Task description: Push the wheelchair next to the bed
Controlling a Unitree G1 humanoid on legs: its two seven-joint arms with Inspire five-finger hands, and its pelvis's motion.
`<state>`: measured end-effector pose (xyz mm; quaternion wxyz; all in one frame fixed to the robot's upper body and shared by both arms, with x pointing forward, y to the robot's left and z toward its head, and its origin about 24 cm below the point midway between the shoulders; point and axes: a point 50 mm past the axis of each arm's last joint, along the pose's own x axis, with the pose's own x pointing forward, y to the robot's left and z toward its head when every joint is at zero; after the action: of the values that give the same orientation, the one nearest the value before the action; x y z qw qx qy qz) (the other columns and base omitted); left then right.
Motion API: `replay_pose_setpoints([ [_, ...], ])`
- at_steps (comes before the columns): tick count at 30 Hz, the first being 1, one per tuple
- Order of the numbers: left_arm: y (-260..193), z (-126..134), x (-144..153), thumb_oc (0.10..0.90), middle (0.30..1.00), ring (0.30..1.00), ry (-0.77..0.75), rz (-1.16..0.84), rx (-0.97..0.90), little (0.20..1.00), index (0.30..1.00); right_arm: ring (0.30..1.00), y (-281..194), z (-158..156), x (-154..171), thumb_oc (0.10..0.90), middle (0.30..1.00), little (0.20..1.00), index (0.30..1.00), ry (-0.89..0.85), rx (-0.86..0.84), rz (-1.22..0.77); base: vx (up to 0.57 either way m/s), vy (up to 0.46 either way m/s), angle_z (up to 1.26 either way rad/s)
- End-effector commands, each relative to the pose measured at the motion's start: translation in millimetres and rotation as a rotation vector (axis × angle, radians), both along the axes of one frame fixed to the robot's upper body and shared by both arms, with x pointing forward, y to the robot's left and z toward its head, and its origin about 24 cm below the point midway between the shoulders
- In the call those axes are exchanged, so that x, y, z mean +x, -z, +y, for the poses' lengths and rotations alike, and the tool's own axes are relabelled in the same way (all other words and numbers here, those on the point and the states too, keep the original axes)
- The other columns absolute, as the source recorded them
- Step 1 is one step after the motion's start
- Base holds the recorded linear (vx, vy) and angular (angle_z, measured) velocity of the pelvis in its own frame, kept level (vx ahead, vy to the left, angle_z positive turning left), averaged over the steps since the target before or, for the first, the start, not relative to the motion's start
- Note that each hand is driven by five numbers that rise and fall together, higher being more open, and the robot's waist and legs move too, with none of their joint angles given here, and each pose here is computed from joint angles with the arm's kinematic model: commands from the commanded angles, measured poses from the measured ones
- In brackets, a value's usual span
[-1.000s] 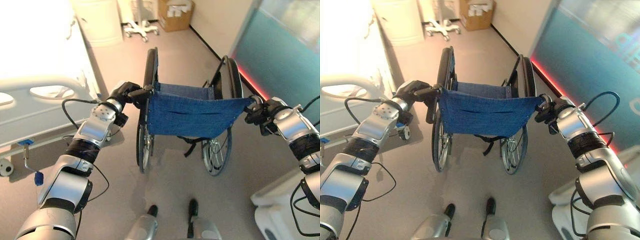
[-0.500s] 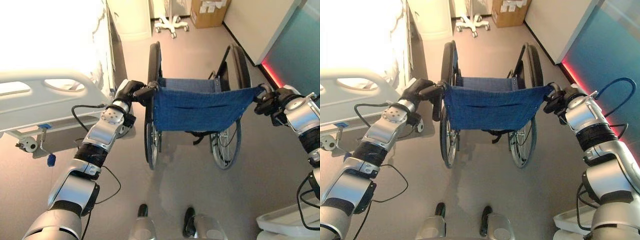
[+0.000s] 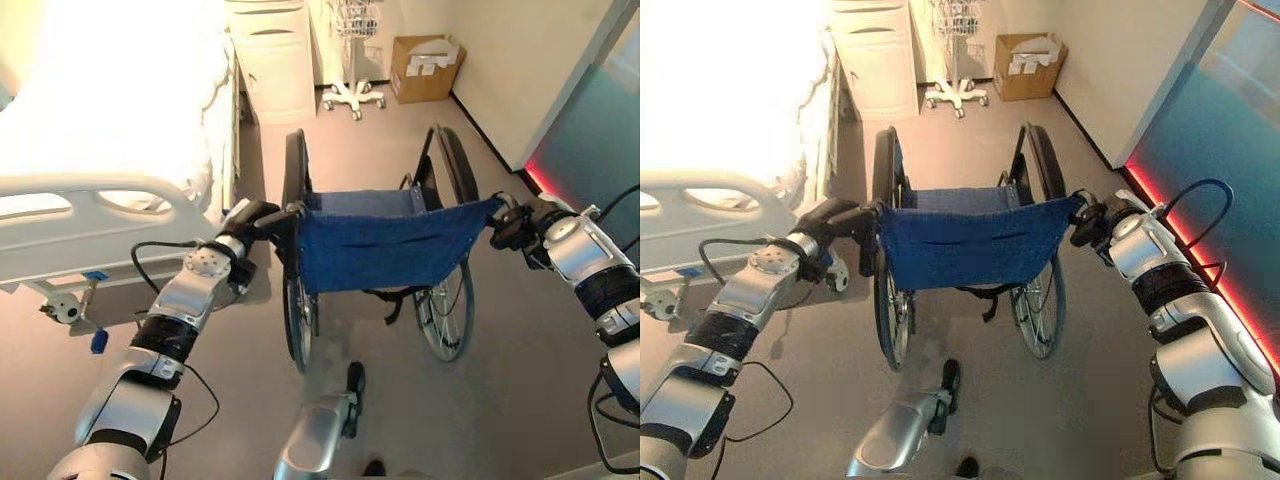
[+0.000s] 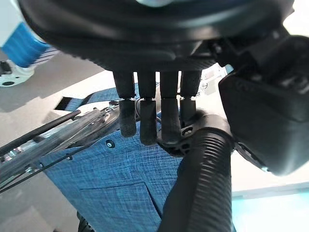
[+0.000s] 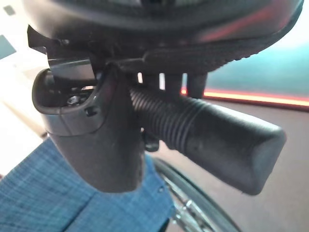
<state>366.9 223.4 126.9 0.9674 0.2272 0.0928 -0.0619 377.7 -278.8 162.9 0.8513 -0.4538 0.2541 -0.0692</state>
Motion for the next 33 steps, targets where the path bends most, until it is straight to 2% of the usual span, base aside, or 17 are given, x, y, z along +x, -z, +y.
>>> replay_pose_setpoints([
  [1, 72, -29, -17, 0.4, 0.3, 0.3, 0.156, 0.297, 0.231, 0.3, 0.3, 0.3, -21, 91, 17, 0.4, 0.3, 0.3, 0.3, -0.469, 0.125, -0.169, 0.35, 0.04, 0.33],
  [6, 79, -29, -18, 0.4, 0.3, 0.3, 0.163, 0.322, 0.263, 0.3, 0.3, 0.3, -13, 86, 14, 0.4, 0.3, 0.3, 0.3, -0.453, 0.177, -0.151, 0.42, 0.033, 0.28],
  [12, 70, -28, -9, 0.4, 0.3, 0.3, 0.155, 0.284, 0.306, 0.3, 0.3, 0.3, -26, 101, 19, 0.4, 0.3, 0.3, 0.3, -0.456, 0.193, -0.196, 0.3, -0.227, 0.16],
  [17, 65, -46, -6, 0.4, 0.3, 0.3, 0.21, 0.249, 0.285, 0.3, 0.3, 0.3, -43, 85, 19, 0.4, 0.3, 0.3, 0.3, -0.384, 0.164, -0.199, 0.49, -0.342, 0.98],
  [20, 78, -59, -13, 0.4, 0.3, 0.3, 0.23, 0.269, 0.261, 0.3, 0.3, 0.3, -52, 79, 18, 0.4, 0.3, 0.3, 0.3, -0.365, 0.147, -0.168, 0.41, -0.301, 0.78],
  [29, 84, -74, -18, 0.4, 0.3, 0.3, 0.205, 0.225, 0.18, 0.3, 0.3, 0.3, -78, 76, 16, 0.4, 0.3, 0.3, 0.3, -0.406, 0.093, -0.198, 0.31, -0.236, 0.55],
  [33, 89, -81, -22, 0.4, 0.3, 0.3, 0.213, 0.235, 0.152, 0.3, 0.3, 0.3, -70, 69, 14, 0.4, 0.3, 0.3, 0.3, -0.386, 0.079, -0.177, 0.38, -0.19, 0.46],
])
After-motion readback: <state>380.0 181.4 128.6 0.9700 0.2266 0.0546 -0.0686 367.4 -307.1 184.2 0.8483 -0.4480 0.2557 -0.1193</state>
